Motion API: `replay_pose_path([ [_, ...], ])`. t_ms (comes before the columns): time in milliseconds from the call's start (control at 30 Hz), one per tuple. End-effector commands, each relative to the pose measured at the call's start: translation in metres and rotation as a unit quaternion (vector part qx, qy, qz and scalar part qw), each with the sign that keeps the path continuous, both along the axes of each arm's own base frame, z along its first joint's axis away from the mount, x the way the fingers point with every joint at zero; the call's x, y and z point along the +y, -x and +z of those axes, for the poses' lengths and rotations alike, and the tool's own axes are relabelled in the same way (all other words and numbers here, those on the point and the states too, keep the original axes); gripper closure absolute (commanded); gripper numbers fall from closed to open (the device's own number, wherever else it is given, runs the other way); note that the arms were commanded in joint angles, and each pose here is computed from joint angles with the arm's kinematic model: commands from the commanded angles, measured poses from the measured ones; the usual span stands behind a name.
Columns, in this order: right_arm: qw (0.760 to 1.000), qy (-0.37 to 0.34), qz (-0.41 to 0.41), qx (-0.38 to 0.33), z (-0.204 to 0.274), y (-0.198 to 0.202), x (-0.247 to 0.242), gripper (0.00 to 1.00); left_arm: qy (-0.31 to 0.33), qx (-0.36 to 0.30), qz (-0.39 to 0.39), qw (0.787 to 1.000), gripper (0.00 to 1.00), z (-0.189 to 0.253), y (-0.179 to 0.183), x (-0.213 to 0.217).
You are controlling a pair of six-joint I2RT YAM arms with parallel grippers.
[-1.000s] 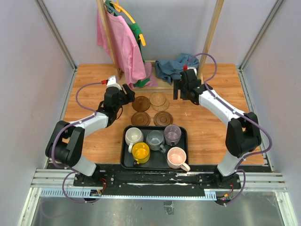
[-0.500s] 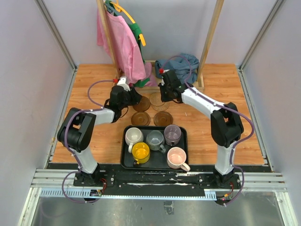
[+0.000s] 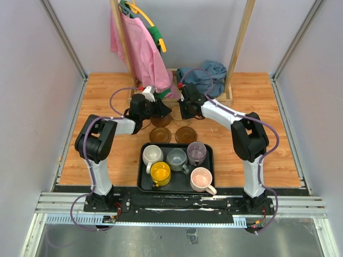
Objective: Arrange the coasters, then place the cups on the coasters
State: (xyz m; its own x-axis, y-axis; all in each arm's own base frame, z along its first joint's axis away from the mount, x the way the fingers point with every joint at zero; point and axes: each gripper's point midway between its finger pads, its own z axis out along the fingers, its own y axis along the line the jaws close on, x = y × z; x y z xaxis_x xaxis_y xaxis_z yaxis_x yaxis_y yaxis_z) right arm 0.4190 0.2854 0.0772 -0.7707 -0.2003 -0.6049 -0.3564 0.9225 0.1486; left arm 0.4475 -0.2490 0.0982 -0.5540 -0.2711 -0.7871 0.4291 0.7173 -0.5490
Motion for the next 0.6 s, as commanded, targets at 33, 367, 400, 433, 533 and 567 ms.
replay_pose_path([
  [33, 0.999, 0.026, -0.038, 0.015, -0.009, -0.007, -0.018, 0.97, 0.017, -0.013, -0.057, 0.998, 0.56, 0.011, -0.001, -0.024],
  [367, 0.998, 0.016, -0.050, 0.033, -0.023, -0.003, -0.027, 0.98, 0.007, 0.013, -0.116, 0.993, 0.50, -0.009, 0.002, -0.065],
  [400, 0.998, 0.015, -0.048, 0.036, -0.025, -0.003, -0.026, 0.98, 0.007, 0.020, -0.119, 0.993, 0.50, -0.015, 0.001, -0.067],
  [433, 0.998, 0.013, -0.046, 0.039, -0.028, -0.003, -0.025, 0.98, 0.006, 0.025, -0.121, 0.992, 0.50, -0.018, 0.001, -0.069],
  [533, 0.998, 0.004, -0.038, 0.053, -0.037, -0.002, -0.021, 0.98, -0.001, 0.037, -0.111, 0.993, 0.50, -0.027, -0.003, -0.069],
  [567, 0.998, 0.001, -0.035, 0.056, -0.040, -0.003, -0.019, 0.98, -0.006, 0.041, -0.105, 0.994, 0.50, -0.031, -0.004, -0.067],
])
